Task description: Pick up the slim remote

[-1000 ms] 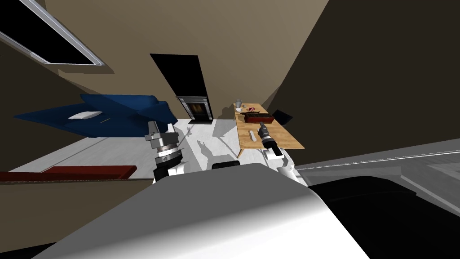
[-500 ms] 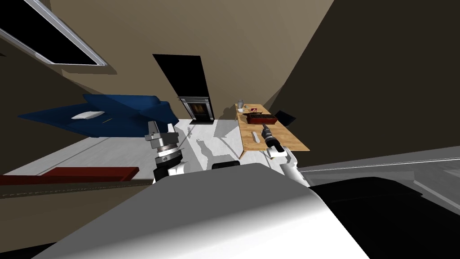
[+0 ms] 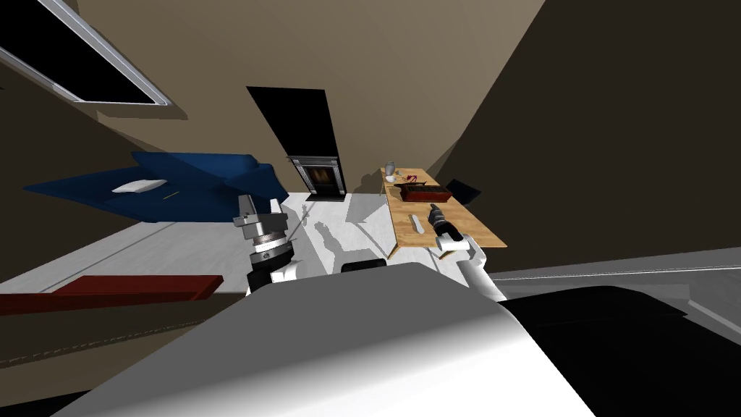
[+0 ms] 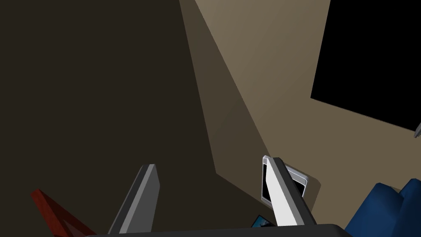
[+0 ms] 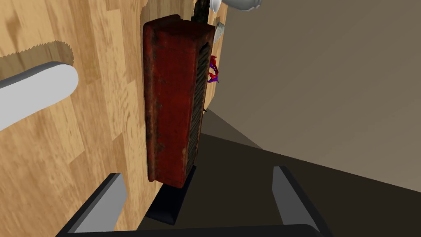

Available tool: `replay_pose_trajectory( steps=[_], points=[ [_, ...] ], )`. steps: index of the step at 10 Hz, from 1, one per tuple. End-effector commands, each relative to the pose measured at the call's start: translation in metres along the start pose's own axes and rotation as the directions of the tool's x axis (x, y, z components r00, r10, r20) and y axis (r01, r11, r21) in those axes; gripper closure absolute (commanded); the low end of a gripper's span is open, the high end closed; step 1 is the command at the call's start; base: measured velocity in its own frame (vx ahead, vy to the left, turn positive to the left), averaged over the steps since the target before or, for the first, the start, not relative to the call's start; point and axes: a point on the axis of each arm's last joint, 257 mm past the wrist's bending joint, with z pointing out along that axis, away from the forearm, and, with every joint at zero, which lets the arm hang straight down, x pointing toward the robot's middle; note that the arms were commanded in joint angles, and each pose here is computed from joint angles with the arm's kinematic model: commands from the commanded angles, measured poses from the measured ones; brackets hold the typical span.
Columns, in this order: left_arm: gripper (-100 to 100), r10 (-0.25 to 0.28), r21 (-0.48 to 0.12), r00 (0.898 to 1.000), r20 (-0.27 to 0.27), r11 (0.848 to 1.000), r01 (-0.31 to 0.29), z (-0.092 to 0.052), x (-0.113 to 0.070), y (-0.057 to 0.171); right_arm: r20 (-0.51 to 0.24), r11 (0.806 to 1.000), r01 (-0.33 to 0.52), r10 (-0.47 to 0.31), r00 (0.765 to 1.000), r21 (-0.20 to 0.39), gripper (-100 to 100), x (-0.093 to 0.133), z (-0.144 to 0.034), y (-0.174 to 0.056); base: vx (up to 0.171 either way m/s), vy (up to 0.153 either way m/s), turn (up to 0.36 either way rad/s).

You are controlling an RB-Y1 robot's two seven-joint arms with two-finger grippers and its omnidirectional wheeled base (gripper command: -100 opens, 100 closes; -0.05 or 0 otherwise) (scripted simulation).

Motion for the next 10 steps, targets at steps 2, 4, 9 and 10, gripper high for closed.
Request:
replay_pose_trajectory(
  steps=[2,4,9,10],
  points=[
    [0,0.0,0.0,1.0,0.0,1.0,0.0,0.0,0.0,0.0,0.059,0.996,-0.029,0.023,0.998,0.086,-100,-0.028,0.004,-0.023,0.051,0.017,-0.002],
    [0,0.0,0.0,1.0,0.0,1.0,0.0,0.0,0.0,0.0,0.11,0.987,-0.063,0.047,0.993,0.148,-100,-0.051,0.006,-0.04,0.097,0.031,-0.013],
    [0,0.0,0.0,1.0,0.0,1.0,0.0,0.0,0.0,0.0,0.181,0.961,-0.114,0.069,0.981,0.254,-100,-0.078,0.002,-0.071,0.075,0.02,-0.009],
    [0,0.0,0.0,1.0,0.0,1.0,0.0,0.0,0.0,0.0,0.233,0.942,-0.164,0.097,0.968,0.292,-100,-0.098,0.0,-0.085,0.08,0.017,-0.034]
  ],
)
